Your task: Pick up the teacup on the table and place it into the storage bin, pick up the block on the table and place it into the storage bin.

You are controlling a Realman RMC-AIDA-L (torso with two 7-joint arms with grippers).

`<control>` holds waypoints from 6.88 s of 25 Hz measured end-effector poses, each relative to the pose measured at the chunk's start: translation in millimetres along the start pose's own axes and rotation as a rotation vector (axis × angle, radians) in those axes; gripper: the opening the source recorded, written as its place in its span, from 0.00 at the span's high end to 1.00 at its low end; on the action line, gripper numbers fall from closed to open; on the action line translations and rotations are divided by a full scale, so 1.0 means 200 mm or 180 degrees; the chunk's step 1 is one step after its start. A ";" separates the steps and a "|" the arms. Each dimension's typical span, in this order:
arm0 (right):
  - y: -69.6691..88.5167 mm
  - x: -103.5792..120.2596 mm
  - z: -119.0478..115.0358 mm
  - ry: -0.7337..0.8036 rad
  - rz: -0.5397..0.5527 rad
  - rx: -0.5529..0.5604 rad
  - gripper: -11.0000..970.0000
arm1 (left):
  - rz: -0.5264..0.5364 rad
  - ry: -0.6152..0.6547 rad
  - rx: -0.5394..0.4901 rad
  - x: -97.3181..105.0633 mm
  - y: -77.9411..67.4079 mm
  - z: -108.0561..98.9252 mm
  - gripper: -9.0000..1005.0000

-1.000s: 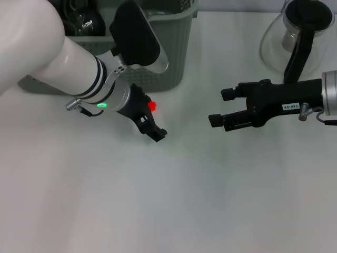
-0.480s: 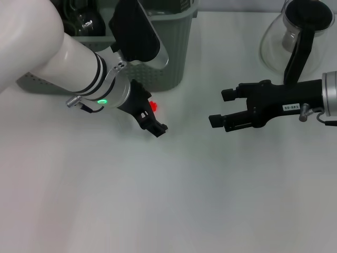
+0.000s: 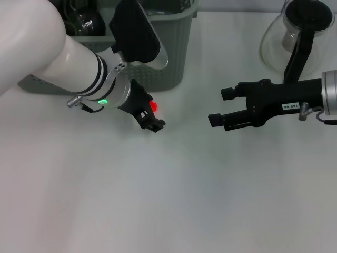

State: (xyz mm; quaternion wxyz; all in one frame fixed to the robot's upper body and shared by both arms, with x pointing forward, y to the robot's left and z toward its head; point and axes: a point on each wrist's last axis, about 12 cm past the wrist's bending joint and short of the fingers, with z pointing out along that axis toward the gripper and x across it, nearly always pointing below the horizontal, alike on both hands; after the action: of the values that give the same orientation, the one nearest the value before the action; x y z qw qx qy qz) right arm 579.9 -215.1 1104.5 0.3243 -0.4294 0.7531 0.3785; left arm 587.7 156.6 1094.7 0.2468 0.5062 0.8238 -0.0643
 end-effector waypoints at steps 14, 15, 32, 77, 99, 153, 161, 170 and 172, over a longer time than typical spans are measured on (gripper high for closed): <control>0.00 -0.01 0.00 0.0000 -0.0014 -0.0012 0.03 | -0.0020 -0.0019 -0.0036 0.00 0.01 0.01 0.45; 0.00 -0.01 0.00 0.0000 -0.0013 -0.0013 0.03 | -0.0022 -0.0017 -0.0037 0.00 0.01 0.02 0.45; 0.00 0.00 0.00 0.0000 -0.0015 -0.0009 0.03 | -0.0120 -0.0038 -0.0061 -0.01 0.01 0.02 0.61; 0.02 0.01 -0.03 -0.0055 -0.0191 -0.0121 0.03 | -0.1600 -0.1963 0.0457 0.47 0.35 -0.84 0.79; 0.02 -0.01 -0.02 -0.0134 -0.0356 -0.0131 0.03 | -0.2676 -0.2032 -0.0541 0.58 0.72 -0.64 0.64; 0.07 -0.06 0.42 0.0105 -0.1318 -0.0230 0.03 | -0.1093 -0.1688 0.0987 0.79 0.12 -0.32 0.07; 0.07 -0.05 0.42 0.0107 -0.1339 -0.0220 0.03 | -0.1078 -0.1688 0.1004 0.79 0.11 -0.31 0.07; 0.07 -0.03 0.42 0.0098 -0.1328 -0.0224 0.03 | -0.1060 -0.1704 0.1013 0.78 0.10 -0.30 0.07; 0.07 -0.03 0.42 0.0096 -0.1325 -0.0224 0.03 | -0.1048 -0.1710 0.1014 0.78 0.10 -0.30 0.07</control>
State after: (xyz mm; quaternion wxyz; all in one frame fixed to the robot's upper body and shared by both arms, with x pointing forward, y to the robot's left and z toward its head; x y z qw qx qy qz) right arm 583.8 -135.7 1071.6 0.3690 -0.5924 0.6392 0.3230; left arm 527.2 312.3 1075.5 0.3589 0.3638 0.7797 -0.3618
